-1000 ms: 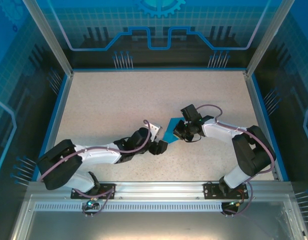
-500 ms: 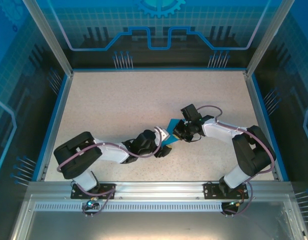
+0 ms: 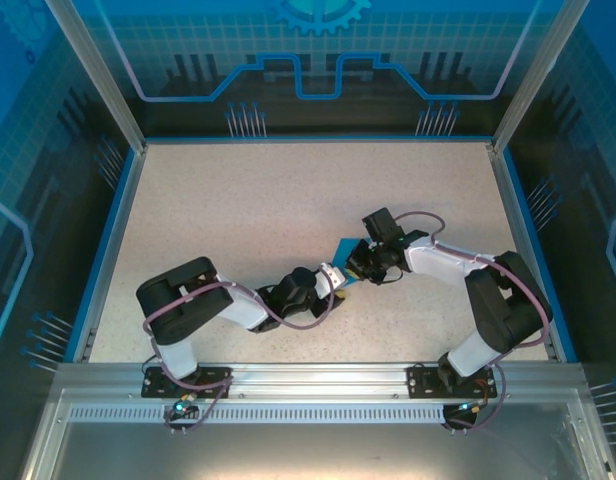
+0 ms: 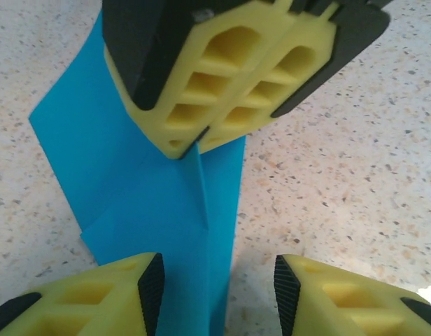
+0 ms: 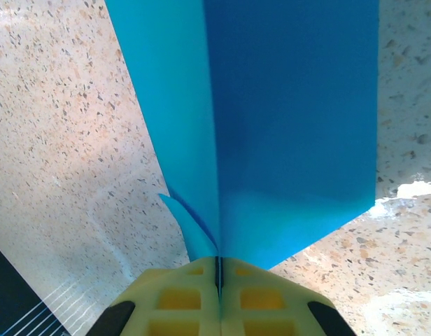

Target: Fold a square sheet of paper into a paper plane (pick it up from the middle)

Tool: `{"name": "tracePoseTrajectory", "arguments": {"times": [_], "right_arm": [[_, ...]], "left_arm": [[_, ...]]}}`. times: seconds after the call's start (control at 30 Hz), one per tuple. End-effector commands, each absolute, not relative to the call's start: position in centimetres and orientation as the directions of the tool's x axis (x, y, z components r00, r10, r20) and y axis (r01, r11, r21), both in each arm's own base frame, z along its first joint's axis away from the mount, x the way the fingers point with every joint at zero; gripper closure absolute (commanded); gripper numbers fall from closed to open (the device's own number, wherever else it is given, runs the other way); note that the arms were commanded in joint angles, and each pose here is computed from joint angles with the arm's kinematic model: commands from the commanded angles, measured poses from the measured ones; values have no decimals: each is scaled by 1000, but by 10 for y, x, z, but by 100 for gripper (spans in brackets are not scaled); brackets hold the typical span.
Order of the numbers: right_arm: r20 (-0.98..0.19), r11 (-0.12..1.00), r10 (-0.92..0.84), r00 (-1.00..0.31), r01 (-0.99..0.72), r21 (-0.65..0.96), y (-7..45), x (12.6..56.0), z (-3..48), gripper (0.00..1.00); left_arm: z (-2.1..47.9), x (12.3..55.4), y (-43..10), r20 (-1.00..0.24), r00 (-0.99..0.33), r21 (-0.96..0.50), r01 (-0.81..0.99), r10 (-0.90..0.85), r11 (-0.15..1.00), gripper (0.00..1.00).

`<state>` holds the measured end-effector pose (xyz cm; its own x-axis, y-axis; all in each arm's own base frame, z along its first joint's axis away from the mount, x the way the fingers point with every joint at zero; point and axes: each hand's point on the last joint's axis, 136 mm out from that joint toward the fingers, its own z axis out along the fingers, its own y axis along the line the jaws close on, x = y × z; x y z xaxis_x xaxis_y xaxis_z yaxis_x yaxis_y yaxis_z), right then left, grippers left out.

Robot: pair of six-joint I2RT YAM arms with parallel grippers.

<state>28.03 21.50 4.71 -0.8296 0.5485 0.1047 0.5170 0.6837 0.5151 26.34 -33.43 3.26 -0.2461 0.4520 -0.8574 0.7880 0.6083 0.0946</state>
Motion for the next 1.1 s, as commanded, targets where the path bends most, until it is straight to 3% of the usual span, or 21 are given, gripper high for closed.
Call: {"name": "tracePoseTrajectory", "arguments": {"times": [0.0, 0.47, 0.63, 0.73, 0.83, 0.9, 1.07], "right_arm": [[126, 659, 559, -819, 531, 533, 213, 282, 61, 94], [164, 658, 558, -813, 555, 509, 213, 276, 56, 91], [165, 658, 558, -813, 555, 510, 213, 275, 56, 88], [152, 660, 551, -821, 540, 523, 211, 277, 61, 81], [97, 679, 521, -848, 480, 556, 208, 282, 72, 59], [30, 708, 470, -882, 398, 583, 205, 285, 83, 49], [-91, 753, 382, -920, 253, 608, 192, 288, 93, 41]], "left_arm": [[37, 272, -329, -875, -189, 164, 751, 446, 640, 53], [34, 271, -336, -869, -213, 138, 761, 446, 634, 65], [32, 270, -333, -868, -241, 114, 753, 433, 648, 74], [30, 269, -333, -865, -264, 93, 751, 426, 654, 82], [28, 267, -334, -861, -309, 44, 746, 404, 664, 87], [27, 262, -336, -856, -348, -7, 748, 383, 664, 88], [30, 255, -337, -832, -453, -130, 719, 320, 682, 89]]}}
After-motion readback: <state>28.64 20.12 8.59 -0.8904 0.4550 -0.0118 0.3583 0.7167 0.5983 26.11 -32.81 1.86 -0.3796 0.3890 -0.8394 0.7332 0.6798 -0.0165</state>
